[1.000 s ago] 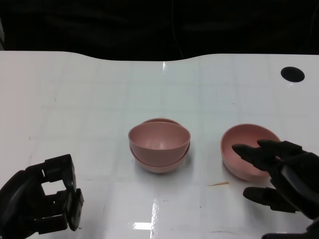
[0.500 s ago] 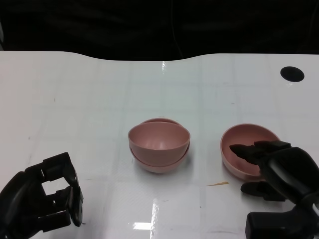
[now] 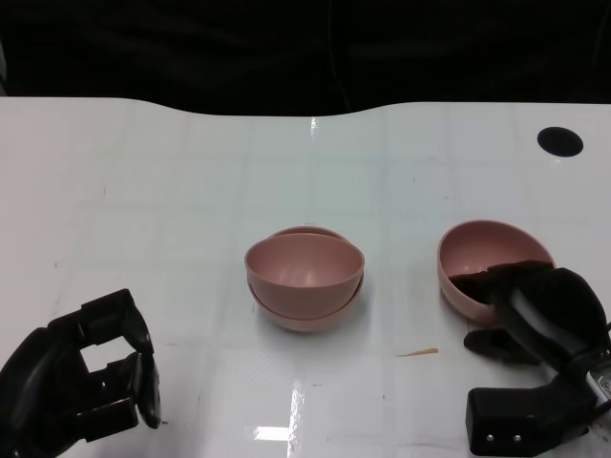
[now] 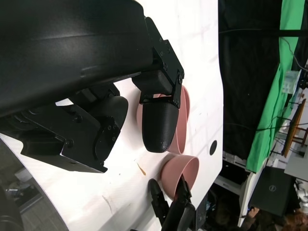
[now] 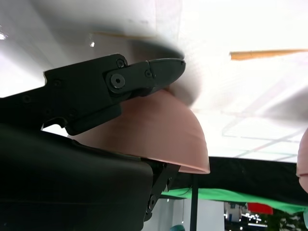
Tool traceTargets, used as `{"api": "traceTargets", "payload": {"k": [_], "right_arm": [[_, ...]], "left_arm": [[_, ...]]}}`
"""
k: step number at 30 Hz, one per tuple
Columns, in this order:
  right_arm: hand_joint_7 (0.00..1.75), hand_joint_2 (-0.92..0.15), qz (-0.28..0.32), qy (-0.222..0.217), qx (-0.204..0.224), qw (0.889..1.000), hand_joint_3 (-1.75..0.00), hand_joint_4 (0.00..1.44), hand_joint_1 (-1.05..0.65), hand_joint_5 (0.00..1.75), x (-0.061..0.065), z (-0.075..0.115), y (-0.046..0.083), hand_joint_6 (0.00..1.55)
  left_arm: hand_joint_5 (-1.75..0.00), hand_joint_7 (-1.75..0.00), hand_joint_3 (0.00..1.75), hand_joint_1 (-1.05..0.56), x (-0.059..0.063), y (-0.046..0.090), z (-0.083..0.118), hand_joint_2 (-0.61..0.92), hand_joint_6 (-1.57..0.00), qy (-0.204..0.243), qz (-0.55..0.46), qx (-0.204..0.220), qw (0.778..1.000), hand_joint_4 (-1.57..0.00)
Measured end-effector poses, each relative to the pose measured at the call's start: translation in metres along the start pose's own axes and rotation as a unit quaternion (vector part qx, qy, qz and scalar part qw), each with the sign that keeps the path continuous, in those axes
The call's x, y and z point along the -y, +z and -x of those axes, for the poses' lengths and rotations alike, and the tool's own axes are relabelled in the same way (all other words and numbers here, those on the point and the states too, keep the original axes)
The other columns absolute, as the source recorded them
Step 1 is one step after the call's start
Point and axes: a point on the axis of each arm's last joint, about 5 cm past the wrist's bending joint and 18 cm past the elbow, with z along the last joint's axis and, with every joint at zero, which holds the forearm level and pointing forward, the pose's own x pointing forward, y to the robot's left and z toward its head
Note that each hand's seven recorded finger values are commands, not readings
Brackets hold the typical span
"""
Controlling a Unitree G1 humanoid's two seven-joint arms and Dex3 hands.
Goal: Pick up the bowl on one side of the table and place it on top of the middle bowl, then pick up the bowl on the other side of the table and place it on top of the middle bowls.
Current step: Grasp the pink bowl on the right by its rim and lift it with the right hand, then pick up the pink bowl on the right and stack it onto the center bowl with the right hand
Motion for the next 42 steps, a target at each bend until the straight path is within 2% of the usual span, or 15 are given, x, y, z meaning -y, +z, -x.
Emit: {"api": "traceTargets", "payload": {"k": [1,3,4,5,6,8,13,16,23,26,29,32,35,39,42], "right_arm": [[0.07,-0.92,-0.003,-0.002,0.002,1.0,-0.14,0.99,-0.28,0.48,0.0,-0.001,0.0,1.03],[0.13,-0.92,-0.009,-0.015,0.012,1.0,-0.14,0.82,-0.22,1.29,-0.002,-0.001,0.001,1.21],[0.89,-0.92,-0.014,-0.023,0.018,0.999,-0.2,0.77,-0.19,1.56,-0.002,-0.001,0.001,0.93],[1.39,-0.92,-0.019,-0.032,0.024,0.999,-0.24,0.75,-0.19,1.67,-0.002,-0.001,0.001,0.71],[1.56,-0.92,-0.025,-0.039,0.028,0.999,-0.26,0.74,-0.2,1.71,-0.002,-0.001,0.002,0.63],[1.7,-0.92,-0.032,-0.044,0.037,0.998,-0.29,0.73,-0.21,1.74,0.0,-0.002,0.002,0.57],[1.75,-0.92,-0.046,-0.046,0.06,0.996,-0.36,0.74,-0.21,1.75,0.007,-0.003,-0.002,0.53],[1.75,-0.88,-0.05,-0.042,0.084,0.994,-0.34,0.73,-0.19,1.75,0.017,-0.008,-0.003,0.52],[1.75,-0.92,-0.054,-0.051,0.179,0.981,-0.3,0.77,-0.22,1.75,0.069,-0.035,0.002,0.53],[1.75,-0.92,-0.052,-0.053,0.208,0.975,-0.35,0.81,-0.24,1.75,0.087,-0.045,0.01,0.57],[1.75,-0.92,-0.052,-0.051,0.231,0.97,-0.4,0.83,-0.25,1.75,0.098,-0.051,0.017,0.59],[1.75,-0.73,-0.052,-0.045,0.254,0.965,-0.67,0.89,-0.23,1.75,0.107,-0.059,0.027,0.64],[1.75,-0.67,-0.049,-0.048,0.287,0.956,-0.72,0.88,-0.25,1.75,0.117,-0.069,0.043,0.64],[1.75,-0.67,-0.048,-0.033,0.317,0.947,-0.69,0.88,-0.26,1.75,0.123,-0.079,0.063,0.64],[1.75,-0.69,-0.056,-0.021,0.333,0.941,-0.68,0.88,-0.26,1.75,0.12,-0.082,0.075,0.65]], "left_arm": [[-1.75,-1.75,1.33,0.28,0.0,0.0,0.0,0.86,-0.69,0.0,0.0,0.0,1.0,-0.9],[-1.75,-1.75,1.34,0.29,0.001,0.0,0.0,0.86,-0.69,-0.001,0.002,0.002,1.0,-0.9],[-1.75,-1.75,1.34,0.29,0.002,0.0,0.0,0.86,-0.69,-0.002,0.004,0.003,1.0,-0.91],[-1.75,-1.75,1.34,0.29,0.002,0.0,0.0,0.85,-0.69,-0.002,0.006,0.003,1.0,-0.91],[-1.75,-1.75,1.35,0.29,0.003,-0.001,-0.001,0.85,-0.69,-0.002,0.007,0.004,1.0,-0.91],[-1.75,-1.75,1.35,0.28,0.003,-0.001,-0.001,0.84,-0.69,-0.003,0.01,0.003,1.0,-0.91],[-1.75,-1.75,1.34,0.28,0.004,-0.002,-0.001,0.84,-0.67,-0.001,0.008,-0.002,1.0,-0.89],[-1.75,-1.75,1.33,0.27,0.004,-0.002,-0.001,0.83,-0.67,0.006,0.001,-0.005,1.0,-0.87],[-1.75,-1.75,1.34,0.28,0.005,-0.003,-0.002,0.82,-0.67,0.009,-0.006,-0.007,1.0,-0.86],[-1.75,-1.75,1.34,0.28,0.005,-0.002,-0.002,0.82,-0.67,0.01,-0.007,-0.007,1.0,-0.86],[-1.75,-1.75,1.33,0.28,0.006,-0.001,-0.002,0.83,-0.67,0.012,-0.007,-0.007,1.0,-0.85],[-1.75,-1.75,1.33,0.28,0.006,-0.001,-0.002,0.83,-0.66,0.014,-0.009,-0.007,1.0,-0.84],[-1.75,-1.75,1.34,0.3,0.006,-0.001,-0.002,0.82,-0.66,0.016,-0.017,-0.006,1.0,-0.84],[-1.75,-1.75,1.34,0.32,0.006,-0.001,-0.003,0.83,-0.67,0.016,-0.018,-0.006,1.0,-0.85],[-1.75,-1.75,1.33,0.32,0.005,-0.002,-0.003,0.83,-0.68,0.015,-0.017,-0.004,1.0,-0.86]]}}
